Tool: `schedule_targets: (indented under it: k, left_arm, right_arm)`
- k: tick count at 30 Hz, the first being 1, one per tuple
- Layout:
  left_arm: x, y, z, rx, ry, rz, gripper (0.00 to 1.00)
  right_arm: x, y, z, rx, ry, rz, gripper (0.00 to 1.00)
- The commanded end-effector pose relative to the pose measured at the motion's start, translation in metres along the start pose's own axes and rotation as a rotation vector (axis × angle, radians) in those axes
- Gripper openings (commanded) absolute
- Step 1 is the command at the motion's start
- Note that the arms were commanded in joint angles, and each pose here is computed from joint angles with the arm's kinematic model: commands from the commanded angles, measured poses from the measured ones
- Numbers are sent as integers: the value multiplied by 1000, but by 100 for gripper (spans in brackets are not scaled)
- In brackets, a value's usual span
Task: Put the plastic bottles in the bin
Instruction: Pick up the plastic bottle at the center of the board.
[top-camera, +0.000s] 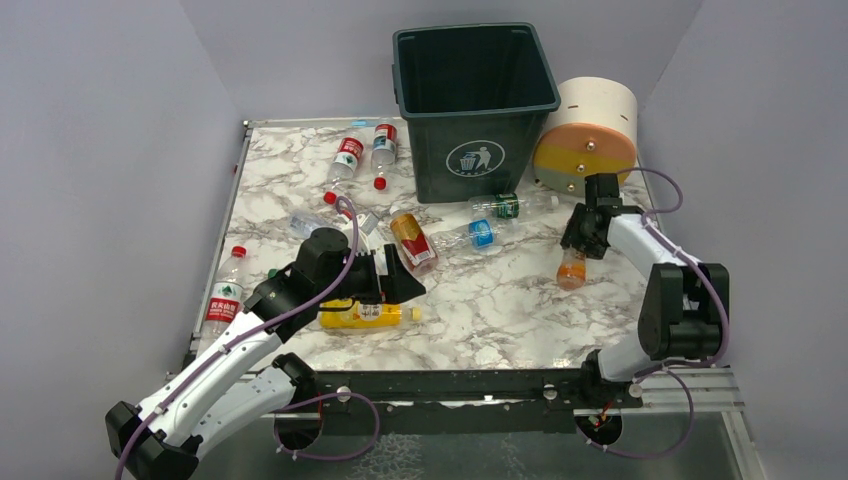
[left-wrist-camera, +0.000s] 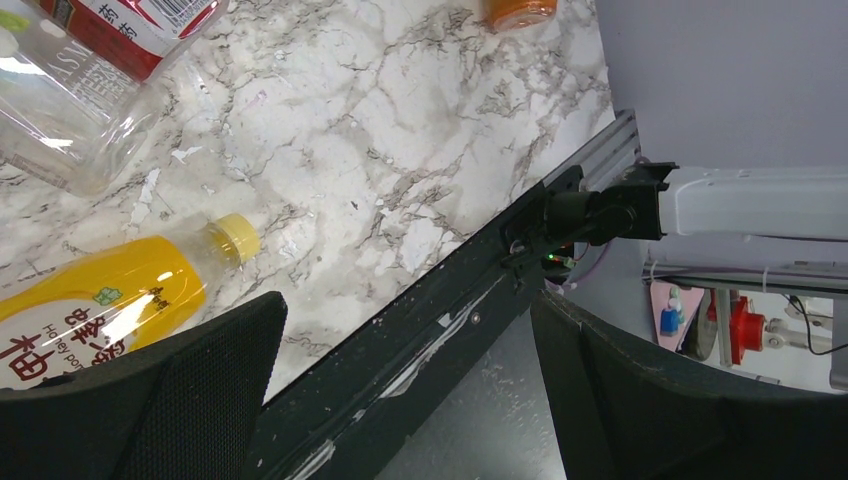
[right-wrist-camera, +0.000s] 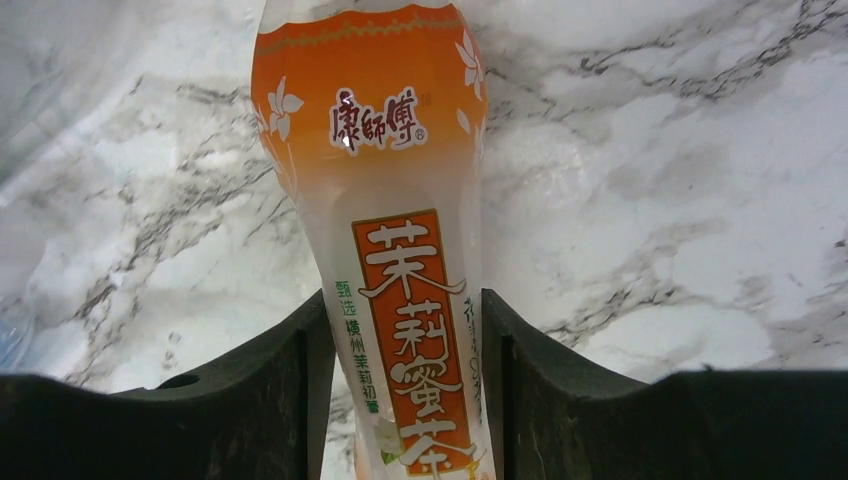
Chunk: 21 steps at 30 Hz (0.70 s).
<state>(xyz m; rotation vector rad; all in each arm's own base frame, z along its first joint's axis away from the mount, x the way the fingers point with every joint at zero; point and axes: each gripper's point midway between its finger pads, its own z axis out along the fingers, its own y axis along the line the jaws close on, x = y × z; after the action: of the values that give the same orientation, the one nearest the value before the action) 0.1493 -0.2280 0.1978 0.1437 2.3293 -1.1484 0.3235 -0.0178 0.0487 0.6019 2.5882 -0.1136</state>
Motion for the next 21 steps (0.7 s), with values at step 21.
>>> schedule_targets:
  k: [21]
  left_arm:
    - [-3,1,9,20,-23,-3,99]
  right_arm:
    - [45,61,-113,-469,23,27,49]
